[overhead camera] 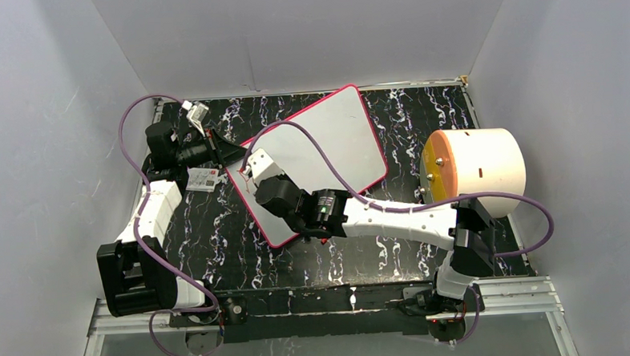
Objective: Write a sentence on the whiteboard
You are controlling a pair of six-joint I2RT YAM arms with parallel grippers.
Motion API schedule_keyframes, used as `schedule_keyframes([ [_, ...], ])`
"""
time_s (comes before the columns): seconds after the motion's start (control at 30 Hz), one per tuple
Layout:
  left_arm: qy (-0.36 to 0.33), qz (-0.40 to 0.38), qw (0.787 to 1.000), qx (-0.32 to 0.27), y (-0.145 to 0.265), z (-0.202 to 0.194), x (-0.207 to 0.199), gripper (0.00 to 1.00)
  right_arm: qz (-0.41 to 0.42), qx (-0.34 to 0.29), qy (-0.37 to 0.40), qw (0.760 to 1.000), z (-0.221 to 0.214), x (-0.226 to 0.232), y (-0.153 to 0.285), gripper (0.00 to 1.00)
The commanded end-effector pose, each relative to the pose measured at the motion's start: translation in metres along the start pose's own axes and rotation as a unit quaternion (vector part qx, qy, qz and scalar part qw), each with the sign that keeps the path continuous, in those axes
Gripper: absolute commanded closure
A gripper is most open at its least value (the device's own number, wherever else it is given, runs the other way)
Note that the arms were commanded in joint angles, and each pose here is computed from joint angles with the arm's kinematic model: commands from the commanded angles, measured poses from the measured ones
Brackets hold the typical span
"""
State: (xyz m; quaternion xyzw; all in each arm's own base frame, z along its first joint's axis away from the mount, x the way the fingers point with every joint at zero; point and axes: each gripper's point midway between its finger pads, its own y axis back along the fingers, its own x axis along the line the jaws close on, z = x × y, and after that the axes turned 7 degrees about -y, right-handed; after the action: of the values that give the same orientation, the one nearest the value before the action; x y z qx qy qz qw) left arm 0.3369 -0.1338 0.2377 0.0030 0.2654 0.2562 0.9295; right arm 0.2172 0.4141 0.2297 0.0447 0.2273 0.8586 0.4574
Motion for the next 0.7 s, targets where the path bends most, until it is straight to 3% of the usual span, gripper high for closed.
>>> schedule_keyframes([
  [0.0, -0.002, 0.054, 0.999, 0.007, 0.001, -0.014, 0.026, 1.00, 0.027, -0.007, -0.021, 0.999, 0.014, 0.003, 0.007, 1.00],
  [0.67, -0.001, 0.054, 0.999, 0.007, 0.001, -0.014, 0.026, 1.00, 0.031, -0.061, -0.061, 0.996, 0.039, -0.006, 0.020, 1.00],
])
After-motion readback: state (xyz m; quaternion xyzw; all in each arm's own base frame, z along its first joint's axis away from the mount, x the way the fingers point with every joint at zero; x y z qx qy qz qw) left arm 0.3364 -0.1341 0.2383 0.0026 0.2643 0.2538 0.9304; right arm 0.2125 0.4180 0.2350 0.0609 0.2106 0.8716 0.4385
